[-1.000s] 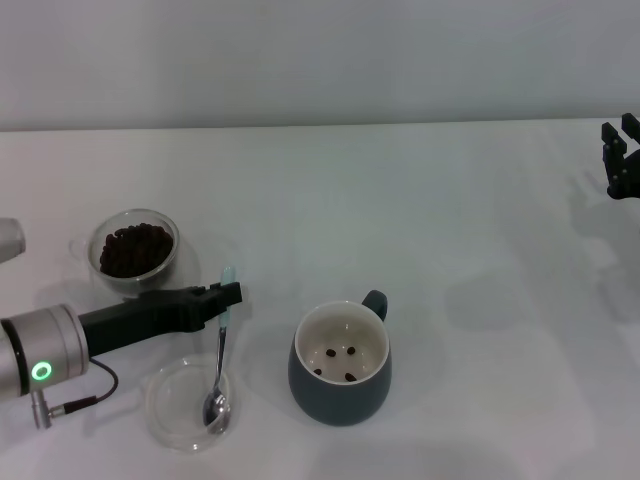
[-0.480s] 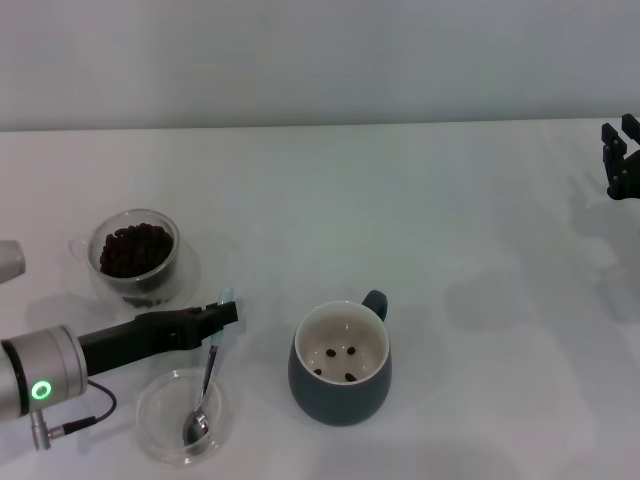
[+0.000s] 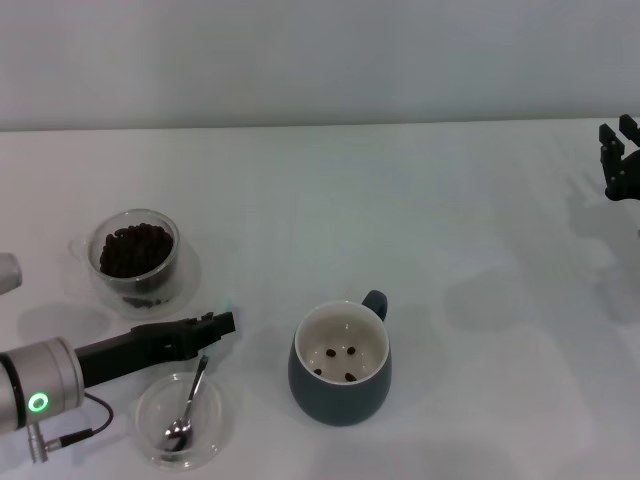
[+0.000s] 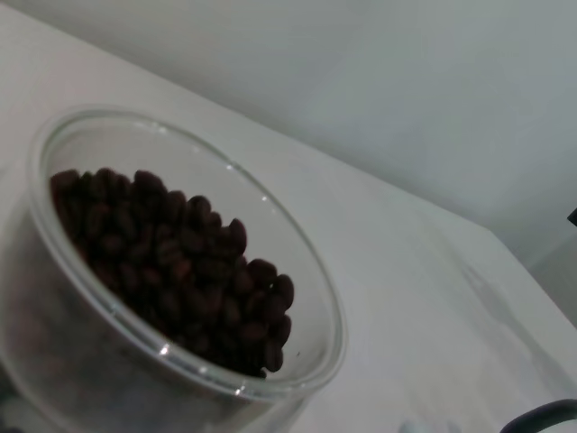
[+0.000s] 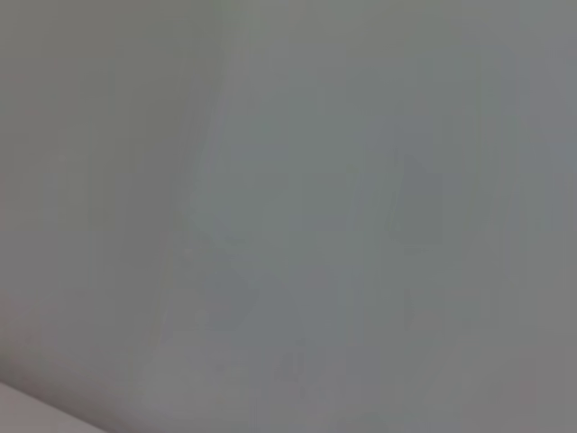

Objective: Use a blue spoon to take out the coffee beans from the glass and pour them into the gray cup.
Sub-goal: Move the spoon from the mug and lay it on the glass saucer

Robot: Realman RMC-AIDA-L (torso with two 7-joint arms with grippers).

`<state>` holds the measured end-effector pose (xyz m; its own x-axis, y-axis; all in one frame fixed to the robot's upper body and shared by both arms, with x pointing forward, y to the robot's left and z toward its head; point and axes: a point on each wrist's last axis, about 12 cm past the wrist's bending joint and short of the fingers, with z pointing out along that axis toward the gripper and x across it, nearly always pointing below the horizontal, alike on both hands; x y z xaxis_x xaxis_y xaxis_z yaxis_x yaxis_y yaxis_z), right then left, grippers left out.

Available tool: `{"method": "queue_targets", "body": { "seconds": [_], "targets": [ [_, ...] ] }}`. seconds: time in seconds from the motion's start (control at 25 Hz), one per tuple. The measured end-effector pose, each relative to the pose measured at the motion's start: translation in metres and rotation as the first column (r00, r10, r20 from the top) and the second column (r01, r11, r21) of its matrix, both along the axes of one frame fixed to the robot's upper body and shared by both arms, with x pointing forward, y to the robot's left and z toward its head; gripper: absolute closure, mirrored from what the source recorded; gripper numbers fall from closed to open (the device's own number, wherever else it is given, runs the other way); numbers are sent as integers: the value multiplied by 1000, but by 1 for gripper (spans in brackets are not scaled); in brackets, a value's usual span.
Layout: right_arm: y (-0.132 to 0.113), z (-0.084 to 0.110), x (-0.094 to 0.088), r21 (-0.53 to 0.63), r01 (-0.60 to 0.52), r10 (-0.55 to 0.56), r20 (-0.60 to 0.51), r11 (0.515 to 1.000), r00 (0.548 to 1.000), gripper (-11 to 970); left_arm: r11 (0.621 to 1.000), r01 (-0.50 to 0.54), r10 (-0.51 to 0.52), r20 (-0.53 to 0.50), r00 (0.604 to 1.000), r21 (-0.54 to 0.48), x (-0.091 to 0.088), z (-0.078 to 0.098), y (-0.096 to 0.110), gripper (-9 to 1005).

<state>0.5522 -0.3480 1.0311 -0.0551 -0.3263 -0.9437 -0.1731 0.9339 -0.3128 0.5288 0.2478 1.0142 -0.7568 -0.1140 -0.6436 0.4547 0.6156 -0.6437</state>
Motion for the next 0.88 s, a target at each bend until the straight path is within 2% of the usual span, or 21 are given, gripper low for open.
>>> {"method": "queue_targets", "body": {
  "seconds": [0.12, 0.2, 0.52, 0.76, 0.88],
  "targets": [
    [0, -1, 0, 1, -1, 1, -2, 1000, 1000, 636, 1000, -8, 8, -6, 1000, 3, -2, -2, 2, 838],
    [1, -1, -1, 0, -1, 1, -3, 1000, 1000, 635, 1000, -13, 13, -9, 1000, 7, -2, -3, 3, 785],
    [0, -2, -2, 0, 0, 0, -6, 1000, 1000, 634, 999, -32, 32, -7, 999, 25, -5, -5, 10, 765],
    [0, -1, -1, -1, 0, 0, -5, 1000, 1000, 633, 992, -121, 118, 118, 986, 24, 3, 9, 36, 763],
    [-1, -1, -1, -3, 0, 0, -4, 1000, 1000, 632, 992, -123, 117, 150, 982, 28, 5, 14, 38, 762]
  ]
}}
